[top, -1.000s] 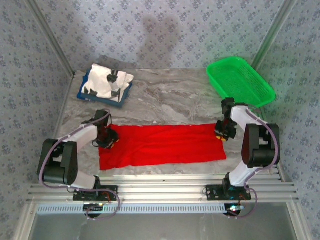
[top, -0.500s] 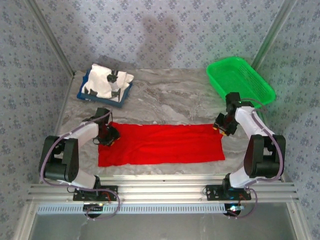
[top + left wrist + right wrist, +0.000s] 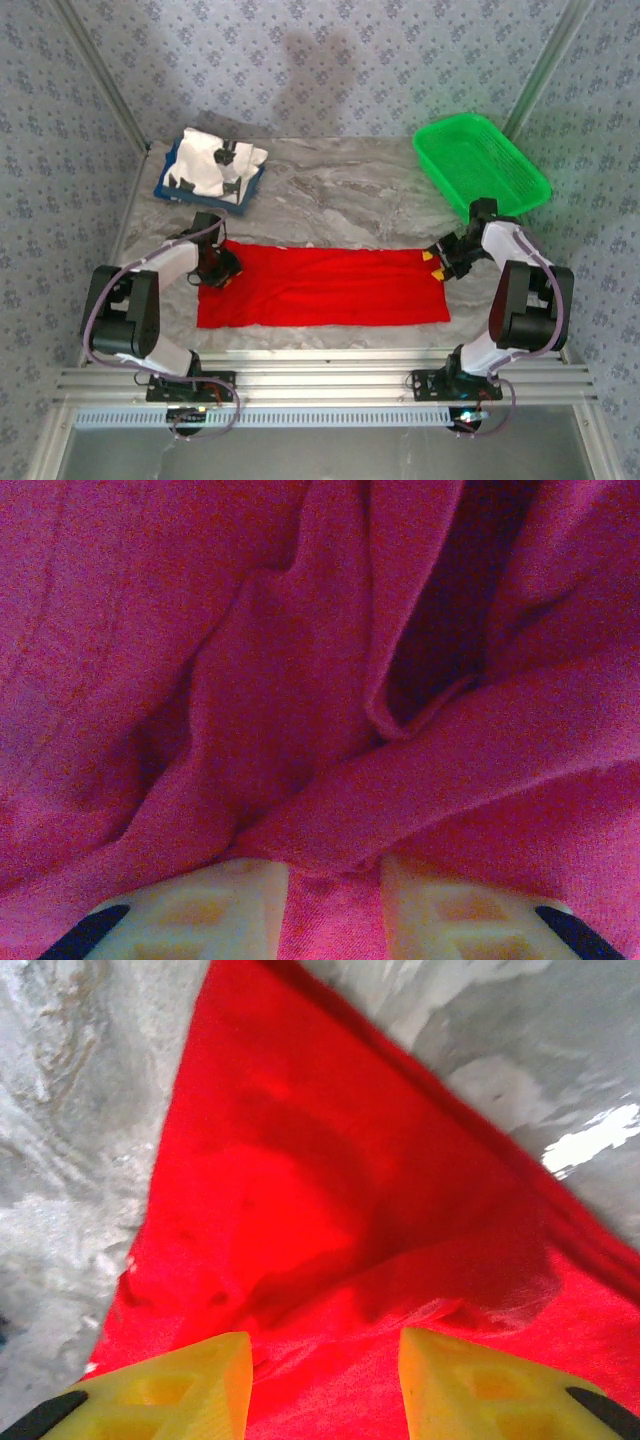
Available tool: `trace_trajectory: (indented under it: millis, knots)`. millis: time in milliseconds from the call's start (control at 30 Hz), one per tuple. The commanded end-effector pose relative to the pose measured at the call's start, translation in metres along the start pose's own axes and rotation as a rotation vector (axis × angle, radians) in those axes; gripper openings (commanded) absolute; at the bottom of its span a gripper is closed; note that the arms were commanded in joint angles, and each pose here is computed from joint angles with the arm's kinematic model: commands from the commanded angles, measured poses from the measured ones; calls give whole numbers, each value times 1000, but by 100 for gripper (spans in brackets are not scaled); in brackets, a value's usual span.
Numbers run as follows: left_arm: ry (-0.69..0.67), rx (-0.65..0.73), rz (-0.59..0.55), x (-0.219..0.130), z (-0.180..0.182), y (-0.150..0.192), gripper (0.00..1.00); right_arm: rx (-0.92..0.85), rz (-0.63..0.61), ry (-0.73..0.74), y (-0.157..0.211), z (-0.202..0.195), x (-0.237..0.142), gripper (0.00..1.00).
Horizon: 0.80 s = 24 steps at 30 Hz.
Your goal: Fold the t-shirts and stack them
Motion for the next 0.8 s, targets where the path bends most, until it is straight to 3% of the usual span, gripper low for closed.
trace_trajectory:
  millis: [0,367,767]
  knots:
    - [-26,15,24,8,1,1,32,67,55,-72,10,2,-7,46]
    - [-33,18,29,10,0,0,31,116,85,-19,1,-14,19,48]
    - [-51,2,20,12,4,-3,30,121,45,119,-18,-33,23,48]
Point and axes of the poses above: each hand's point on the last joint's axis, 136 mm out from that joint toward the fingers, its own x axis out along the fingers, its own z axis along the line the jaws close on, y = z × x, the point moved 9 cm from there along -x, back along the fingers, and after that the axes turned 8 degrees about -x, right-handed, at the moved point
